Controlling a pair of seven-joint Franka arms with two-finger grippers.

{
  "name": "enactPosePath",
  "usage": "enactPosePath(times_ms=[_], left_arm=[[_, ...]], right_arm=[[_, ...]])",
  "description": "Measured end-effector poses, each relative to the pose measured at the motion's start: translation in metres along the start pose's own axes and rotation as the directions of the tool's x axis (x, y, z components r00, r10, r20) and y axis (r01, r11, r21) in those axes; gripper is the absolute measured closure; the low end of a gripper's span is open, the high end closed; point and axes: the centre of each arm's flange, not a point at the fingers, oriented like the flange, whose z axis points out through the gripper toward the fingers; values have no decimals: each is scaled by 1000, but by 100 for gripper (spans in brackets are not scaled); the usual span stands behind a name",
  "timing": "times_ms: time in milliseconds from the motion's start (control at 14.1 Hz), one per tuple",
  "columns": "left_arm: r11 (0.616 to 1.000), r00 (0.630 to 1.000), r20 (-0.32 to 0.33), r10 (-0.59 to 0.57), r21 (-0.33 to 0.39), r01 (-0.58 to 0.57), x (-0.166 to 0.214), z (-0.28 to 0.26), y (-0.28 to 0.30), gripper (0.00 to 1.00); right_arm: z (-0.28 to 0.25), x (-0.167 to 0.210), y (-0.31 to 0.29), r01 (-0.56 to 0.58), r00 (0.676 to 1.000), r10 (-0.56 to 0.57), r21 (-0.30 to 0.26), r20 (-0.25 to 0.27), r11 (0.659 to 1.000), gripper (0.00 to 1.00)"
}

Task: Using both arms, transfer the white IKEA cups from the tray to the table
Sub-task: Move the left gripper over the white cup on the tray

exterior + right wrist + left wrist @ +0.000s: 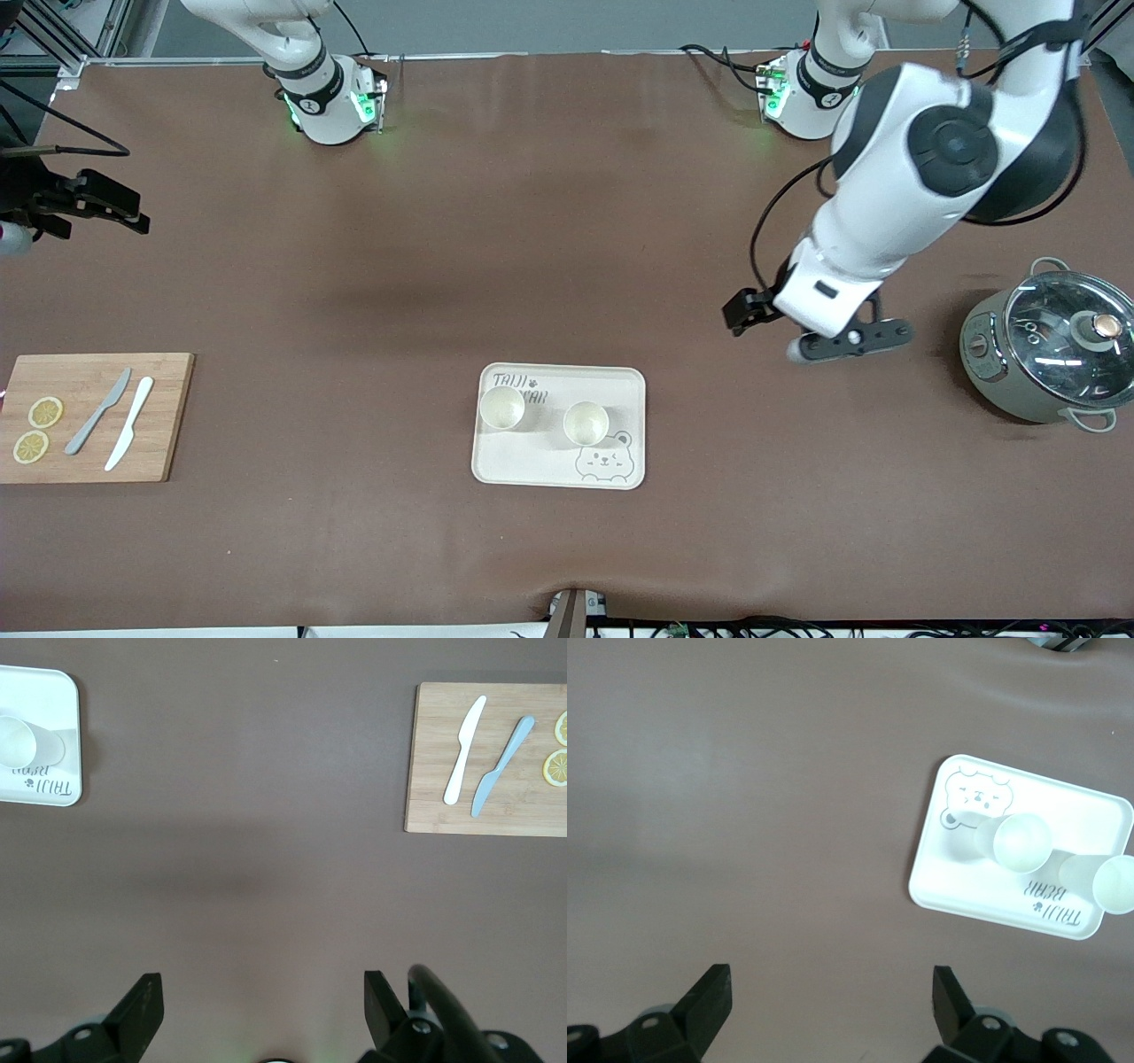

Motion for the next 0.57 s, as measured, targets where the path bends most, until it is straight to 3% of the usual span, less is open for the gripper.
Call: enactPosePath(times_ms=[284,568], left_arm=[[1000,999,-46,-13,17,14,-6,55,41,0],[1000,999,-49,14,22,-13,-13,100,65,0]], right_arm=[[0,0,-1,2,1000,-2,1,1,1000,0],[3,2,-6,11,1000,-11,3,6,1000,0]])
